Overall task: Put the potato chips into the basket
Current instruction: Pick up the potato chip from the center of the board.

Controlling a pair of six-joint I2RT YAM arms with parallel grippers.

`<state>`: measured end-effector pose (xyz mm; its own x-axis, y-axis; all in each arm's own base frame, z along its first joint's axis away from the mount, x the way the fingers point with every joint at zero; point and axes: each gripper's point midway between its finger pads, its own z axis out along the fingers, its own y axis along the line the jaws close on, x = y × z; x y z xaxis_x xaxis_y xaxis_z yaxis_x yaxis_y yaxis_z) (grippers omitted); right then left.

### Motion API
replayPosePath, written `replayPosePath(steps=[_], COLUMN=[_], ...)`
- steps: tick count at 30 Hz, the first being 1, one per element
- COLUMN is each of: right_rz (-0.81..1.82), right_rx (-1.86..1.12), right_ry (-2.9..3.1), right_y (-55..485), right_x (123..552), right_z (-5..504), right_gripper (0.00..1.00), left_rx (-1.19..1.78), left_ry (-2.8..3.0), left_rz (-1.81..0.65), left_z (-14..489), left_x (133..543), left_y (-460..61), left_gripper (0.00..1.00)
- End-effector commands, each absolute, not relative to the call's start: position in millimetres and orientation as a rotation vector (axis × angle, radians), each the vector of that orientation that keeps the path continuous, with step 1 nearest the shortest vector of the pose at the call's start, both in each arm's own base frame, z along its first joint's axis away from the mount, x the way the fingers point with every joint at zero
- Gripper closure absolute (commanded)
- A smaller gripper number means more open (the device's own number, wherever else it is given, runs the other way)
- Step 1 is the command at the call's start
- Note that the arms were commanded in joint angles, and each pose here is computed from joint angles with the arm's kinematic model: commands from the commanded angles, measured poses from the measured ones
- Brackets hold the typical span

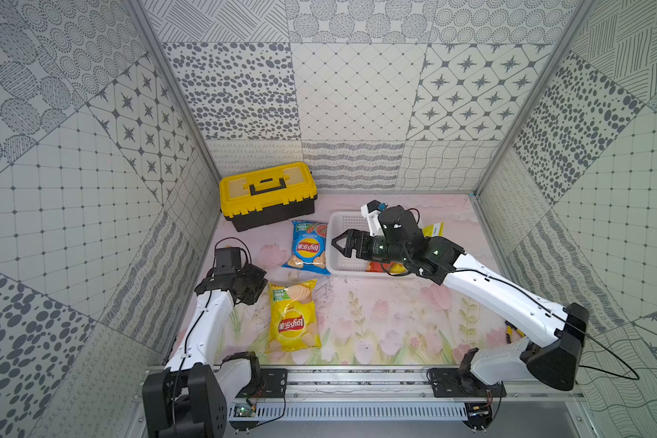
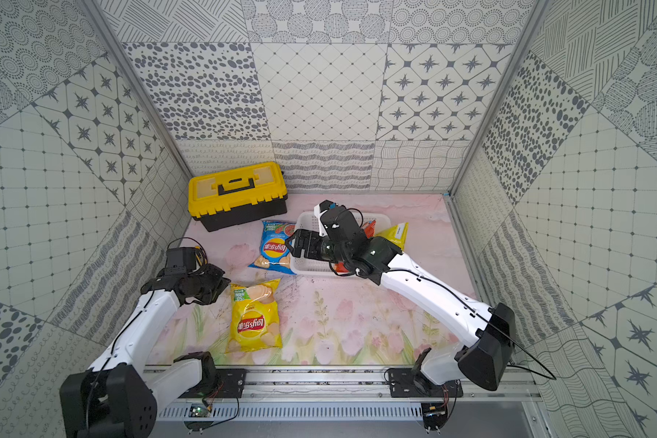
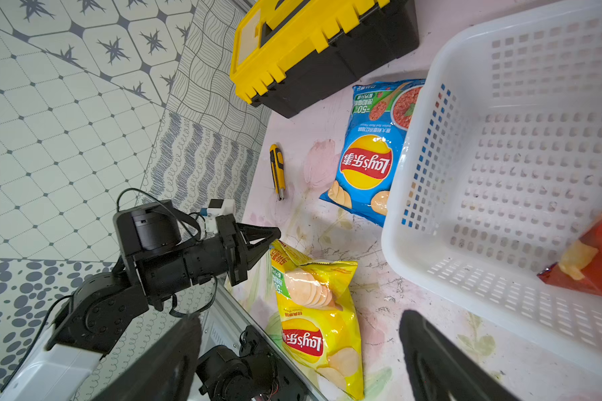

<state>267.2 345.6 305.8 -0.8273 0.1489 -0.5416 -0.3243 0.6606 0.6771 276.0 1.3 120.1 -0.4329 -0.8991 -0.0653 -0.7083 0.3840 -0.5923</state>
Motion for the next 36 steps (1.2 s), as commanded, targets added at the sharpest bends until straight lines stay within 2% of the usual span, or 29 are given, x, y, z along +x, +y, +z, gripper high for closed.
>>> replayPosePath(steps=[1, 15, 26, 36], right_rz=[1.125, 1.186, 1.216, 1.196], right_rx=[-0.165, -0.197, -0.085, -0.032], right_ry=[2.272, 2.217, 2.157, 2.106], right_y=[355, 341, 298, 267], right_x=[271, 271, 289, 294], right_z=[312, 344, 366, 382], right_gripper=[0.07, 0.07, 0.07, 0.07], left_rx=[-1.332, -1.088, -0.799, -0.477], left_ry=[2.233, 2.12, 2.065, 2.117], left_rz=[-0.831, -1.093, -1.443, -1.667], left_z=[169, 289, 378, 429], left_x=[269, 250, 284, 318], left_y=[-13, -46, -92, -159], left_gripper=[1.0, 1.0, 1.0, 1.0])
